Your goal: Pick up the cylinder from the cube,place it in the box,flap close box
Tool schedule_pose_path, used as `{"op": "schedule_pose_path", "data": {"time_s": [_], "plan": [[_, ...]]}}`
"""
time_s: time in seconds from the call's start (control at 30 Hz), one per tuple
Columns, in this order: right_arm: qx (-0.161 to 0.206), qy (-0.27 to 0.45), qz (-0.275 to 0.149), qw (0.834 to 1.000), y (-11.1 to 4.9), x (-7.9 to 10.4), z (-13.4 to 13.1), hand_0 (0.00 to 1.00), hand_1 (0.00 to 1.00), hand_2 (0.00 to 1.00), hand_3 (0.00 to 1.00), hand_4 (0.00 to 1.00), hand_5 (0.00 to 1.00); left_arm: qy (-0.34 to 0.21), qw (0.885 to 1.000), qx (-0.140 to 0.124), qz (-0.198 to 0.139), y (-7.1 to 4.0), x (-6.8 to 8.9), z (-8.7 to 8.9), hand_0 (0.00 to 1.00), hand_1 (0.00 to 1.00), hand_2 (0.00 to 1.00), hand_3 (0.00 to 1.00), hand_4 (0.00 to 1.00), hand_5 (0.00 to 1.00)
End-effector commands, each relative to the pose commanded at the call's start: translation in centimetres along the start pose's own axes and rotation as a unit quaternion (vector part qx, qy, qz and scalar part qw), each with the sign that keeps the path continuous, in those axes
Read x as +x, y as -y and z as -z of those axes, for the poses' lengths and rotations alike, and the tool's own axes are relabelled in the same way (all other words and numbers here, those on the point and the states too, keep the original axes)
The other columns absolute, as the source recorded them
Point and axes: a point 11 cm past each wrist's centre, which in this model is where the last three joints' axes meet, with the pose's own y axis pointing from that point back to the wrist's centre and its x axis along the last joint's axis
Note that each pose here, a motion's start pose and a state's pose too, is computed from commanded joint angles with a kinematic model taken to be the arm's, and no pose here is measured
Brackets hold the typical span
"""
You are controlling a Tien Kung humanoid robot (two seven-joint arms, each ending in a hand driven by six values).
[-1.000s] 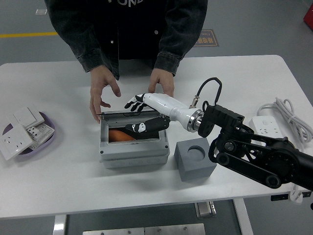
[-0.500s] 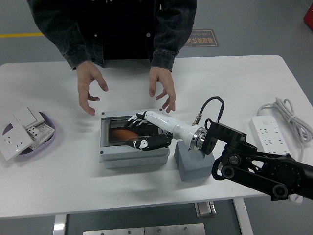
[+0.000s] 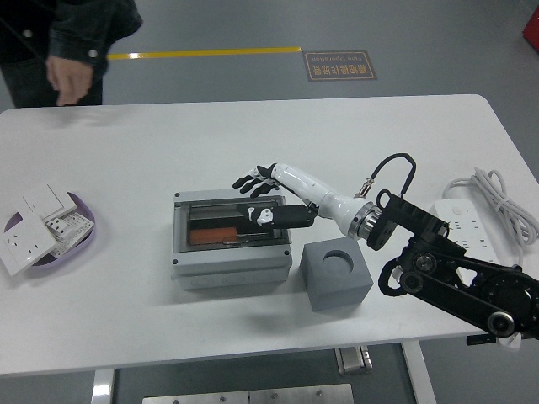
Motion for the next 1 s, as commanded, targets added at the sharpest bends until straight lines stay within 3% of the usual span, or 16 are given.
{"op": "schedule_pose_path", "data": {"time_s": [0.17, 0.37, 0.6, 0.87, 1.0], "plan": [[-0.017, 0.007, -0.073, 0.997, -0.9, 2.5, -2.2, 0.694, 0.648, 0.694, 0.729, 0.636, 0.446, 0.004, 1.0, 0.007, 0.001, 0.0, -0.1, 0.4, 0.641, 0.668, 0.593, 0.659, 0.718, 0.302], [-0.049, 0.127, -0.138, 0.981, -2.7, 3.0, -7.3, 0.69, 0.645, 0.69, 0.722, 0.636, 0.447, 0.004, 1.0, 0.016, 0.003, 0.1, -0.5, 1.2, 0.64, 0.667, 0.593, 0.659, 0.718, 0.301], [-0.054, 0.246, -0.229, 0.94, -6.1, 3.4, -11.7, 0.68, 0.645, 0.687, 0.716, 0.641, 0.424, 0.001, 1.0, 0.02, 0.008, 0.2, -1.0, 1.6, 0.64, 0.667, 0.594, 0.659, 0.718, 0.3], [-0.047, 0.306, -0.326, 0.893, -10.1, 6.9, -14.9, 0.694, 0.655, 0.685, 0.704, 0.653, 0.419, 0.0, 1.0, 0.02, 0.008, 0.2, -1.0, 1.6, 0.64, 0.668, 0.593, 0.659, 0.718, 0.299], [-0.046, 0.312, -0.359, 0.878, -11.9, 8.4, -15.7, 0.705, 0.656, 0.686, 0.7, 0.685, 0.416, 0.005, 1.0, 0.021, 0.007, 0.2, -0.8, 1.6, 0.64, 0.668, 0.593, 0.659, 0.717, 0.298]]}}
